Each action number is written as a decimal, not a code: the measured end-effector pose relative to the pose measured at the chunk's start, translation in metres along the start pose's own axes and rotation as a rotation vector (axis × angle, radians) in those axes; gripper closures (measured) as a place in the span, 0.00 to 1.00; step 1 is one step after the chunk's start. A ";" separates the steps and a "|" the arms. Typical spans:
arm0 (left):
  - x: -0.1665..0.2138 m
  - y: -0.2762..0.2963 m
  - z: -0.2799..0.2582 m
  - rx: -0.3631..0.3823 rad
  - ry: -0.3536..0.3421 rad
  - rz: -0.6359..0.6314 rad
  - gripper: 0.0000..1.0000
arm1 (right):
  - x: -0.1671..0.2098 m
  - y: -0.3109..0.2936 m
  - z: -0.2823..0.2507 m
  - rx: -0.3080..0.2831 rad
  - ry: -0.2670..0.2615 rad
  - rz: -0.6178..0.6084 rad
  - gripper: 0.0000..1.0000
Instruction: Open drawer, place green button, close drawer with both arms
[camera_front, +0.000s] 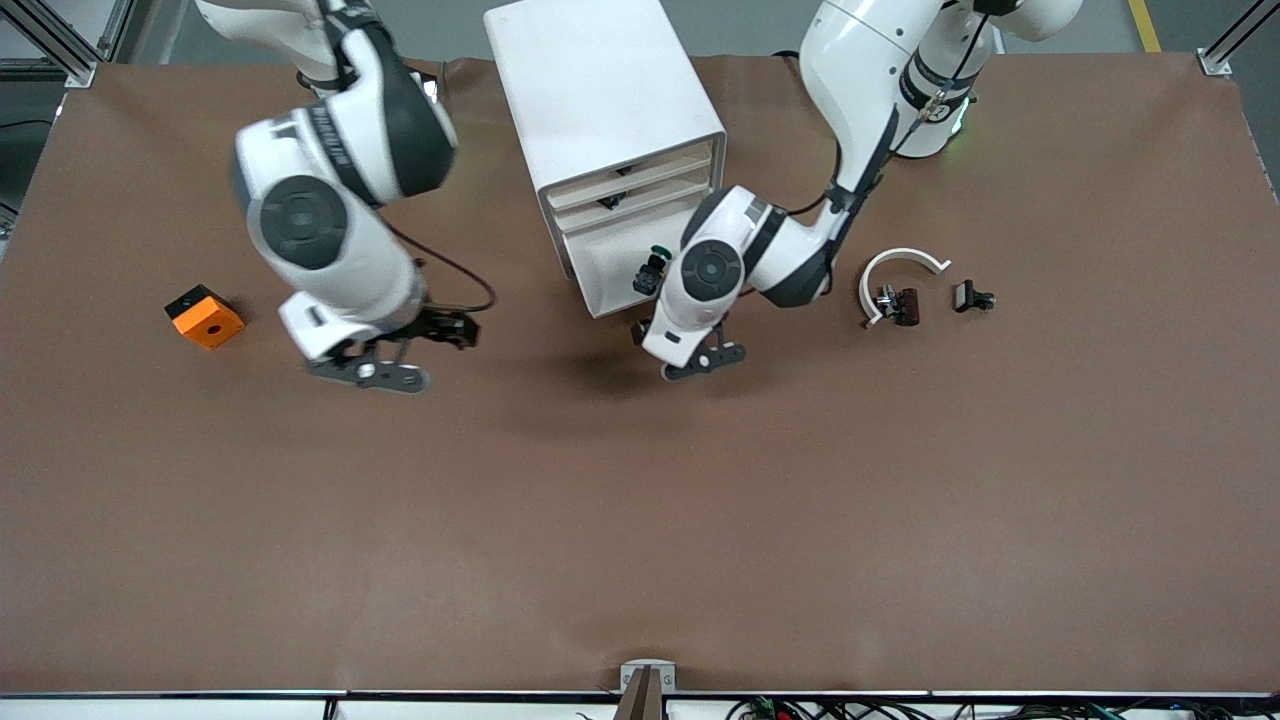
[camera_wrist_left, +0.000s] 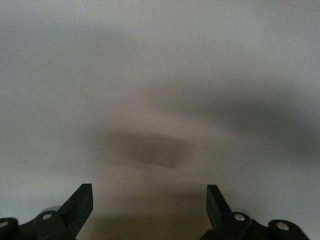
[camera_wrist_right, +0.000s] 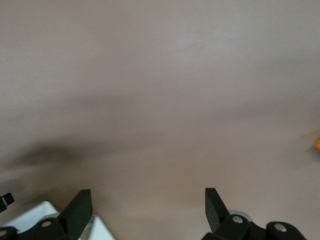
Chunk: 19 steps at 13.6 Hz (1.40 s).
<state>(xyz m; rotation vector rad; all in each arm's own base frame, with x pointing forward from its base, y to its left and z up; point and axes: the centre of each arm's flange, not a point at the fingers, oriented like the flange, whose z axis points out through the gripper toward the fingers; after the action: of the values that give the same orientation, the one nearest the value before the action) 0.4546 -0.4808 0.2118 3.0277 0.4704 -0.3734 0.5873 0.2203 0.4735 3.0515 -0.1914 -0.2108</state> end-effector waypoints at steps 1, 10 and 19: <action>-0.013 0.005 0.003 0.010 -0.020 -0.007 0.00 | 0.007 0.029 -0.010 0.004 -0.010 -0.030 0.00; -0.116 0.037 0.022 0.043 -0.131 -0.010 0.00 | 0.022 0.207 -0.089 0.037 0.001 -0.119 0.00; 0.009 0.017 -0.053 -0.071 -0.008 -0.123 0.00 | 0.012 0.248 -0.130 0.065 0.046 -0.058 0.00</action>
<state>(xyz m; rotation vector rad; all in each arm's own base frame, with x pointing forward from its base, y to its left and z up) 0.4799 -0.4897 0.2614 2.9360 0.6566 -0.3663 0.5884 -0.0177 0.6218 3.1254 -0.1091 -0.1410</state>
